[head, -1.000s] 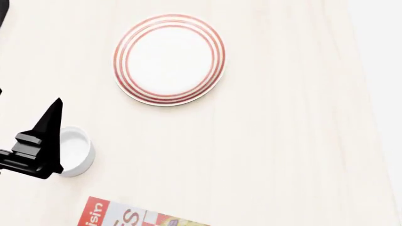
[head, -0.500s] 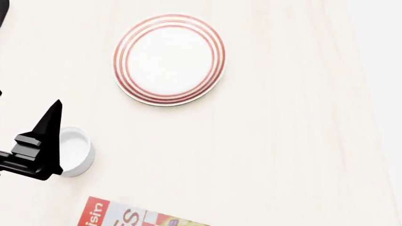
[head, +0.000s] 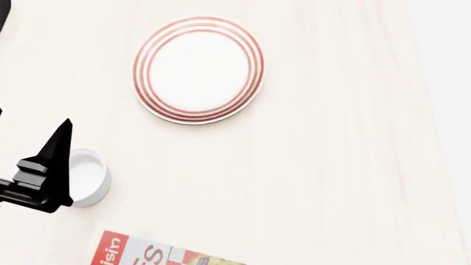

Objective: Pick the akita bowl on the cookies box and place it on the plate.

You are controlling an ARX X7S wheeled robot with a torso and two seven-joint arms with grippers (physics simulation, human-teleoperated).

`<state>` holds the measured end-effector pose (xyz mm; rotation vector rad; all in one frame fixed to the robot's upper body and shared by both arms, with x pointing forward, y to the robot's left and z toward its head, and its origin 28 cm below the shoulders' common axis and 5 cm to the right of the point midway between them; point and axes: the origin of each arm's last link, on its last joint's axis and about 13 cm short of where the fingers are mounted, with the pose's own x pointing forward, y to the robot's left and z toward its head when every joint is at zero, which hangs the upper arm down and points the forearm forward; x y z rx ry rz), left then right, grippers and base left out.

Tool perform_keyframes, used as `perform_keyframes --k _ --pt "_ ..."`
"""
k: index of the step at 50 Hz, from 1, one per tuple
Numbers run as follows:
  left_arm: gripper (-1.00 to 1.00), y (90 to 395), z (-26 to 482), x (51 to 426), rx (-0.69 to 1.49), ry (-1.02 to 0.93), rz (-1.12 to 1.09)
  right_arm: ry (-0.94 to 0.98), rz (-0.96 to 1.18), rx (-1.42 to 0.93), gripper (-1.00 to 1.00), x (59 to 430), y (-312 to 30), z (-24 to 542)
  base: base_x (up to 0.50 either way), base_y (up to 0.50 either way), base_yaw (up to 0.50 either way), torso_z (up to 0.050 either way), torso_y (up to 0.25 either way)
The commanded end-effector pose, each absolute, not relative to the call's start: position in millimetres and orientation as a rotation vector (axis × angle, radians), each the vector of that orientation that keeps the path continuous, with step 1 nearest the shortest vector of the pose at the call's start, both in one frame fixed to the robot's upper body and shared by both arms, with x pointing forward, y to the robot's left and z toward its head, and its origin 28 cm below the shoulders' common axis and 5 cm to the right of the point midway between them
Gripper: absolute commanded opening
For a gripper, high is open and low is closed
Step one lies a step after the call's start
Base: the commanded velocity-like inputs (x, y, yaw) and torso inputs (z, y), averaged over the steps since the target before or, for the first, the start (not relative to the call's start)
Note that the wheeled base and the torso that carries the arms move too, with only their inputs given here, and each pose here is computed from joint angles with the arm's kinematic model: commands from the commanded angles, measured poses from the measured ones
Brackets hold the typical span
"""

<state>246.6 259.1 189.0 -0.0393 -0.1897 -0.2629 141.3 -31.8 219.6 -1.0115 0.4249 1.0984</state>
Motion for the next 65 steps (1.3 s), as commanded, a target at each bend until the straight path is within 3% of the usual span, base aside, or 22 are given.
perform_keyframes --k 1,23,24,49,65 --pt "1.00 260 188 246 -0.042 -0.186 -0.261 0.418 1.122 -1.035 1.00 142 -29 217 0.00 0.00 0.00 0.000 0.000" --pt "1.00 261 188 246 -0.045 -0.183 -0.260 0.442 1.120 -1.048 1.00 148 -30 207 0.00 0.00 0.00 0.000 0.000" --pt "1.00 261 187 246 -0.045 -0.182 -0.259 0.434 1.120 -1.054 -1.00 148 -31 207 0.00 0.00 0.00 0.000 0.000" --pt "1.00 262 188 246 -0.043 -0.184 -0.260 0.374 1.030 -1.140 -1.00 149 -35 210 0.00 0.00 0.00 0.000 0.000" --pt "1.00 262 188 244 -0.044 -0.183 -0.262 0.158 0.752 -1.318 -1.00 160 -47 239 0.00 0.00 0.00 0.000 0.000"
